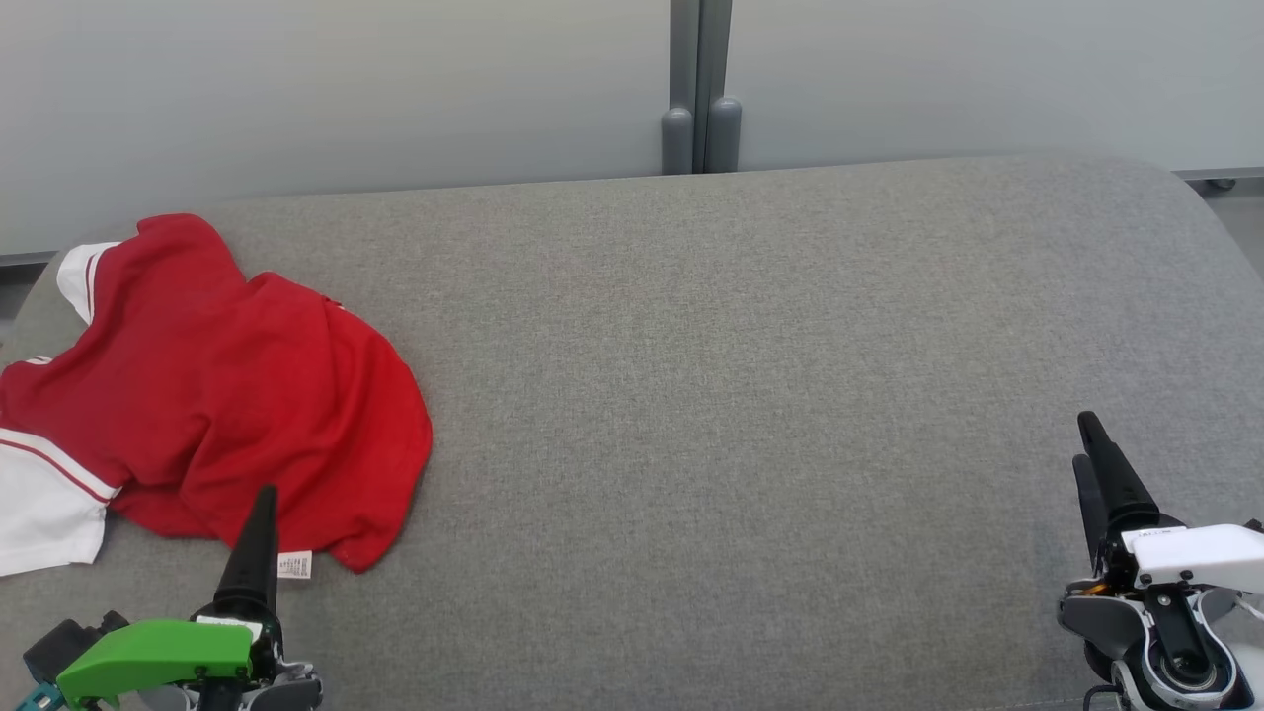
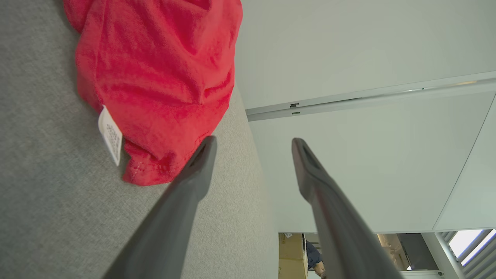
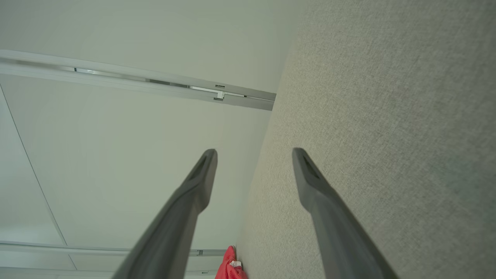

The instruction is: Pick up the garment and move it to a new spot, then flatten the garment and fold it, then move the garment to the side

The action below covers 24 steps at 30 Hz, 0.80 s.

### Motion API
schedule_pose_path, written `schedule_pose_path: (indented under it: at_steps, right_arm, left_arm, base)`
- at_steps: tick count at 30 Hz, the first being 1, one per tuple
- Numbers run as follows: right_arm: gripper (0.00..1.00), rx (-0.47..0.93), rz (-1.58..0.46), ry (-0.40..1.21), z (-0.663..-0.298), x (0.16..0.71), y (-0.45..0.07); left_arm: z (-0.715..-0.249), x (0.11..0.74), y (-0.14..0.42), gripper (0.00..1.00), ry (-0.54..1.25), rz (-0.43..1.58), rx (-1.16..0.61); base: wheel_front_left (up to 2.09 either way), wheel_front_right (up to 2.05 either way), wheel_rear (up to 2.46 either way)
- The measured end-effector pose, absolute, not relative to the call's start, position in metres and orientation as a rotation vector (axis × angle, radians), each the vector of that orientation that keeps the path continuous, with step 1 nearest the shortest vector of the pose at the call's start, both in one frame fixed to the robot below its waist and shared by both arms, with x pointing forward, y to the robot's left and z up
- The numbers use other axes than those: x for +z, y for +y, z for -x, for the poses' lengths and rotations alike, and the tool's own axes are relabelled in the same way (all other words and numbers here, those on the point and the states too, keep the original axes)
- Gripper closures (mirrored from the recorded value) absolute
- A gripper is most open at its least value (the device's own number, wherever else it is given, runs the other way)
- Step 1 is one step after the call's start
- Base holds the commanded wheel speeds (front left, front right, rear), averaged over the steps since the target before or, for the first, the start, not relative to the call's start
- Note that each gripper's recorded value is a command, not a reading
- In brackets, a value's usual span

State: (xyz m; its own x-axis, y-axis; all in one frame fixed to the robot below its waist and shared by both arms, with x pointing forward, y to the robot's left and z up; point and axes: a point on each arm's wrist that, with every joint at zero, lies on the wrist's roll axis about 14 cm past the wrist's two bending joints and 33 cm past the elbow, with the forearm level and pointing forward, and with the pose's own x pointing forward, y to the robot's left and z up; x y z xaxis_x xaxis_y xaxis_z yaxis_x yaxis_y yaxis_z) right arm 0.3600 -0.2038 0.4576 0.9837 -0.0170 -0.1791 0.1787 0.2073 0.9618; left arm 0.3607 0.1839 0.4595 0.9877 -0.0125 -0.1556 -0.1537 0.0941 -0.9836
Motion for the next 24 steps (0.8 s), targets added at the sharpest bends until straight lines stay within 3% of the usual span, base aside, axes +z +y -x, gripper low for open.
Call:
schedule_pose_path:
  at_steps: [24]
  right_arm:
    - [0.0,-0.061,-0.874,0.179,-0.364,0.466,-0.187]
  left_arm:
    - [-0.364,0.474,0.183,0.0,0.122,1.044,0.029]
  base:
    - [0.0,0.0,0.0]
